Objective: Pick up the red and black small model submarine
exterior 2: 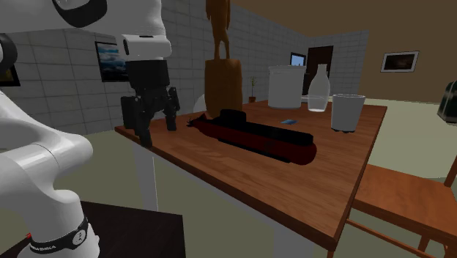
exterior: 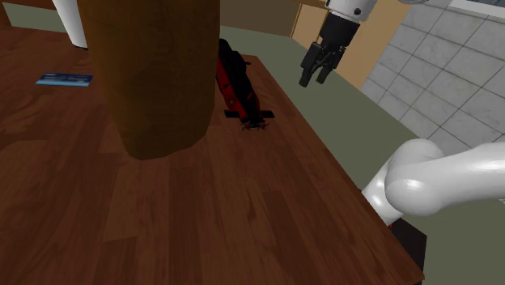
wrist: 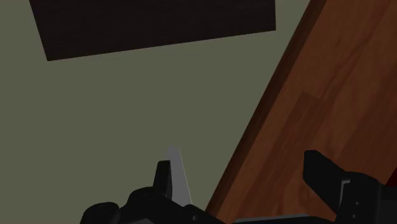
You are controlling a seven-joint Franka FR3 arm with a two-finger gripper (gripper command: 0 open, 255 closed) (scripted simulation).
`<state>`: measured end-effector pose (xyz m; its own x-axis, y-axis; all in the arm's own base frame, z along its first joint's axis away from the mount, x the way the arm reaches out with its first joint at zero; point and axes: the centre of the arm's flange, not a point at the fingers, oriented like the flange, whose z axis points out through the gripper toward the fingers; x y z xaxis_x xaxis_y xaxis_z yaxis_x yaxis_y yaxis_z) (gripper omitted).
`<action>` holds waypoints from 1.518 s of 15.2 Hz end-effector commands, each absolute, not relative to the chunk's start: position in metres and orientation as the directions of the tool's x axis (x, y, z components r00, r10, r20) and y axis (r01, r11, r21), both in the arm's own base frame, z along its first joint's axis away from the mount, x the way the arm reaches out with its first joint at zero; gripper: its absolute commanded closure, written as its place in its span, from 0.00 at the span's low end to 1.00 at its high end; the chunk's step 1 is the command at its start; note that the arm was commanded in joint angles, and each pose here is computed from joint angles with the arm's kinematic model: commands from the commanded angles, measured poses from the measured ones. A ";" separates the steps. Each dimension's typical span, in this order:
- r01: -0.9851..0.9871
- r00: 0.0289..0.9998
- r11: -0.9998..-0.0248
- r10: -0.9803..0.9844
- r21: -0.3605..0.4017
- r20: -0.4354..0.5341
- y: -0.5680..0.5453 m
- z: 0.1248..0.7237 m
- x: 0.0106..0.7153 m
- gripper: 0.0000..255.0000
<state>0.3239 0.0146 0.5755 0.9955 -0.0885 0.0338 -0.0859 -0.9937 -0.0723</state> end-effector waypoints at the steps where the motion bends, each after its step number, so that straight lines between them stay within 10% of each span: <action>1: -0.086 0.996 -0.994 -0.089 -0.072 0.034 0.015 0.576 0.324 0.00; 23: -0.047 0.999 -0.998 -0.048 0.034 -0.017 0.190 0.616 0.482 0.00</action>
<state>0.4812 0.1910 0.6217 0.9987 -0.0476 -0.0174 -0.0470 -0.9983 0.0341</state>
